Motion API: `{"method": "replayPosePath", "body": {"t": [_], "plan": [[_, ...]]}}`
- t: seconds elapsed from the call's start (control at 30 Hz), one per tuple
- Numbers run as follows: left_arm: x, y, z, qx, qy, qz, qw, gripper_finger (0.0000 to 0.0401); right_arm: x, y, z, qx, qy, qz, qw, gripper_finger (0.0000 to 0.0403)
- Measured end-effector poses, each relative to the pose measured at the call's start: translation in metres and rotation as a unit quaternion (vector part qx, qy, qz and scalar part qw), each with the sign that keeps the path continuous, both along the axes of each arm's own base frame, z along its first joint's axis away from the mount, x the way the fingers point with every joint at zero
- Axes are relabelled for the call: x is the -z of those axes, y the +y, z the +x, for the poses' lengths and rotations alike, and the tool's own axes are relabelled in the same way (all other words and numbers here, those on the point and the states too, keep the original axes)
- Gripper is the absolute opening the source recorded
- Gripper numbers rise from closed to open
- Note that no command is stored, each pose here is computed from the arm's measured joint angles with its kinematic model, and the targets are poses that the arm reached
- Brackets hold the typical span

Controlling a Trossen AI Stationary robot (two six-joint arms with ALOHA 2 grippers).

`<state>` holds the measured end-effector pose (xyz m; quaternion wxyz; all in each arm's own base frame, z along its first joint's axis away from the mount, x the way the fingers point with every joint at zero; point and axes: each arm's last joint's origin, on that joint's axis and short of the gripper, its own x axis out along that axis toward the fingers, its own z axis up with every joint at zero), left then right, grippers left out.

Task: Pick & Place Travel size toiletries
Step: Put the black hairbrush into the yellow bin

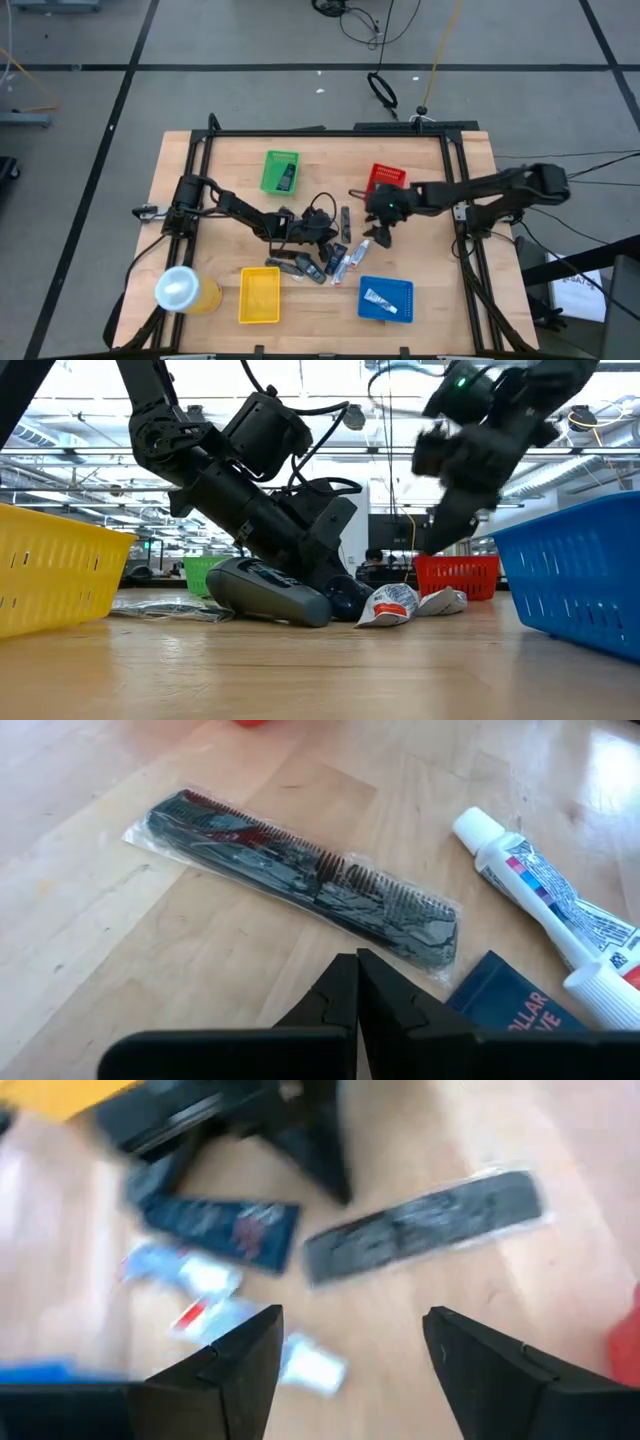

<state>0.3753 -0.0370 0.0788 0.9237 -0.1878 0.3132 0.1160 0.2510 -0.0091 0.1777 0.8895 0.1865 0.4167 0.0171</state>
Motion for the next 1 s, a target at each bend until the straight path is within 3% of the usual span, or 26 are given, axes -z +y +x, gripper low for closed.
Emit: {"method": "replayPosePath", "body": {"t": [0.1, 0.27, 0.5, 0.63, 0.7, 0.83, 1.0], "plan": [[0.000, 0.000, 0.000, 0.000, -0.001, 0.000, 1.000, 0.0008, -0.001, 0.011, -0.016, -0.030, 0.059, -0.003, 0.998, 0.0219], [-0.001, 0.000, 0.001, 0.000, -0.005, -0.001, 1.000, 0.0007, 0.014, 0.009, -0.034, 0.033, 0.140, -0.103, 0.984, 0.0194], [-0.002, 0.000, 0.001, -0.001, -0.010, -0.003, 1.000, 0.0009, 0.021, -0.006, -0.040, 0.104, 0.156, -0.231, 0.955, 0.0172], [-0.002, 0.000, 0.001, -0.005, -0.012, -0.008, 1.000, 0.0008, 0.020, -0.012, -0.040, 0.114, 0.157, -0.258, 0.946, 0.0167], [-0.002, -0.001, 0.001, -0.005, -0.012, -0.009, 1.000, 0.0003, 0.020, -0.012, -0.039, 0.105, 0.151, -0.235, 0.955, 0.0167], [-0.002, -0.001, 0.001, -0.002, -0.012, -0.011, 1.000, 0.0005, 0.020, -0.004, -0.029, 0.083, 0.079, -0.124, 0.986, 0.0166], [-0.002, -0.001, 0.001, 0.009, -0.010, 0.002, 1.000, 0.0002, 0.038, -0.002, -0.022, 0.109, 0.005, -0.041, 0.993, 0.0167]]}}
